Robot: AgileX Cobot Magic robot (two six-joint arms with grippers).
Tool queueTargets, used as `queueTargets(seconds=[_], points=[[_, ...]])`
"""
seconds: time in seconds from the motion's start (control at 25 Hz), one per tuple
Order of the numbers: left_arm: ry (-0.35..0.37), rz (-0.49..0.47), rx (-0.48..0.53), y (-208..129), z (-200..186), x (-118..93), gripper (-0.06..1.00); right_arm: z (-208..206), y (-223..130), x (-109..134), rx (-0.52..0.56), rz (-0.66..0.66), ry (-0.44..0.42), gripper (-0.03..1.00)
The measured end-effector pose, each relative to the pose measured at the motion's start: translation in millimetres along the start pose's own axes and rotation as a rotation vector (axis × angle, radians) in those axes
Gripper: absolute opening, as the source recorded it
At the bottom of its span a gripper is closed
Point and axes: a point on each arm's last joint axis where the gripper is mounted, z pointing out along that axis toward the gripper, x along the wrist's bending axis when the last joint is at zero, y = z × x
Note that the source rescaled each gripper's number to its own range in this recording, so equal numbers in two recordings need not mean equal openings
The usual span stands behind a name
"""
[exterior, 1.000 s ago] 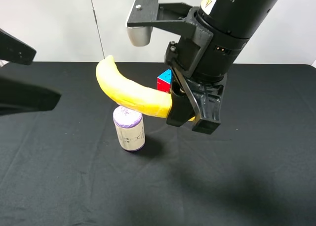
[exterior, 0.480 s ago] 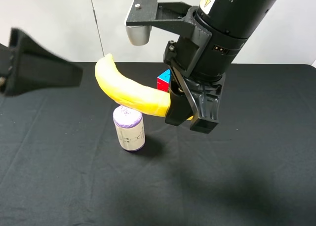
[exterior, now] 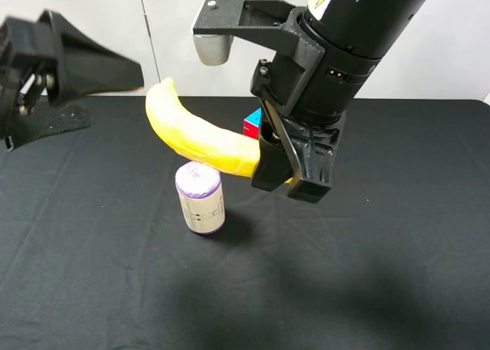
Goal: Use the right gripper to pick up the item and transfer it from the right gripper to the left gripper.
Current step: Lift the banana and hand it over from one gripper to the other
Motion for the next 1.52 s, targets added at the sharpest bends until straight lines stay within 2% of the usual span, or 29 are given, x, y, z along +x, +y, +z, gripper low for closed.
queueTargets(seconds=[0.16,0.56,0.8,0.96,1.16,1.28,1.52], points=[[-0.011,-0.036,-0.04,3,1,-1,0.96,0,1,1,-0.011,0.013,0.012,0.0],[-0.012,-0.061,-0.041,4,1,-1,0.96,-1,8,7,-0.082,0.062,0.083,0.0],[0.022,-0.164,0.014,0,17,4,0.95,-1,8,7,-0.089,0.064,0.083,0.0],[0.028,-0.176,0.062,-6,29,3,0.92,-1,8,7,-0.089,0.064,0.083,0.0],[0.013,-0.19,0.049,-7,34,-1,0.87,-1,8,7,-0.089,0.064,0.083,0.0],[0.013,-0.225,0.033,-6,34,-1,0.79,-1,8,7,-0.089,0.064,0.083,0.0],[0.013,-0.277,0.03,-6,34,-1,0.42,-1,8,7,-0.09,0.064,0.082,0.0]])
